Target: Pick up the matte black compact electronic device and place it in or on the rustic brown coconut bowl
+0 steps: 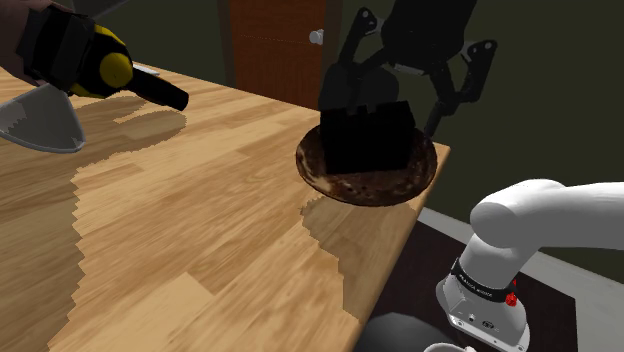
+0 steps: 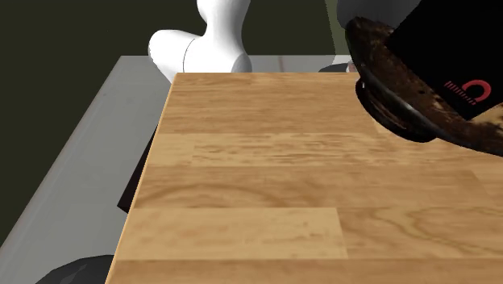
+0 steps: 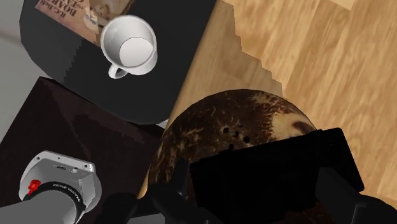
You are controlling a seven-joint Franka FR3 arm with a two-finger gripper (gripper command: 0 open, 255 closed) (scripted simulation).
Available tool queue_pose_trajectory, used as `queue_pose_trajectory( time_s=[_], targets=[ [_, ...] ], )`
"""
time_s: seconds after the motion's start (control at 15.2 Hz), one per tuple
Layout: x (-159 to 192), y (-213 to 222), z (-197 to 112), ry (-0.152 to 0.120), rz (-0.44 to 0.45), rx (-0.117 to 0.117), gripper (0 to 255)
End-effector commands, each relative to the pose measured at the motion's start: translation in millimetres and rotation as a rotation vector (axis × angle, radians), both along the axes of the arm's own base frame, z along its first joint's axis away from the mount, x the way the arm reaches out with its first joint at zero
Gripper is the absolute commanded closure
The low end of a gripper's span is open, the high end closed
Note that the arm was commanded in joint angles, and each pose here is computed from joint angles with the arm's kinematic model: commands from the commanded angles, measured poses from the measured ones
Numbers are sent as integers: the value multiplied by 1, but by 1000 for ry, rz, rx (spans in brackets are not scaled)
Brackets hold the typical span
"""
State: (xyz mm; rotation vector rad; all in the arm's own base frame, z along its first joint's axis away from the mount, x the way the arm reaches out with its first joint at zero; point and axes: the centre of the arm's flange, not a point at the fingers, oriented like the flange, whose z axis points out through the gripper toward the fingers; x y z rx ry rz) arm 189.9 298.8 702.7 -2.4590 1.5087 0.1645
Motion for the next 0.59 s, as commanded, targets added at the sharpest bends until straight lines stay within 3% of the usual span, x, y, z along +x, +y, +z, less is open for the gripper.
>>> queue_pose_trajectory(
  time_s=[0.0, 0.53],
  targets=[
    [-3, -7, 23, 6, 0, -4, 0],
    [-3, -10, 33, 6, 0, -4, 0]
  ],
)
